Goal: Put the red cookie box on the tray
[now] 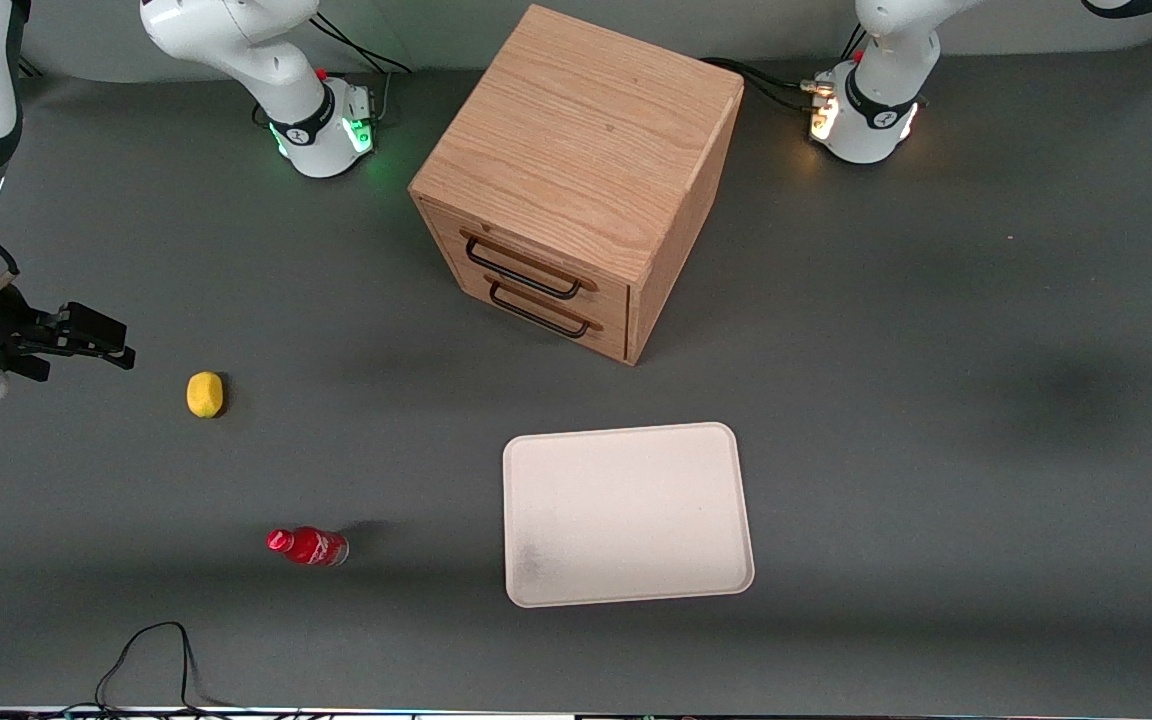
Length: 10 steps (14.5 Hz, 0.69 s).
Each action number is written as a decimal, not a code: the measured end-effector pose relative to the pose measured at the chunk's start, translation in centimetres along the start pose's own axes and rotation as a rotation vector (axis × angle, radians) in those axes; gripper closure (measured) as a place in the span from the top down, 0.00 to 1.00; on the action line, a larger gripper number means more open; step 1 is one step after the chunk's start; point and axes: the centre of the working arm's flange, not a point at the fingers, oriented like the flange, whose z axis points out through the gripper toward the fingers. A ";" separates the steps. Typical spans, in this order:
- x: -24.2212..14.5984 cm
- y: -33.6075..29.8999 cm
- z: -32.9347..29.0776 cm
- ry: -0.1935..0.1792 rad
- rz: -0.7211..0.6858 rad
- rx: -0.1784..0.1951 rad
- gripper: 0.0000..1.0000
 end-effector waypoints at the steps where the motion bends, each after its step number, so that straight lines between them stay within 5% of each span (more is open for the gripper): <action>1: 1.0 0.5 -0.1 -0.001 -0.035 -0.005 0.04; 10: 16.2 12.7 -6.8 0.018 -0.628 -0.064 0.04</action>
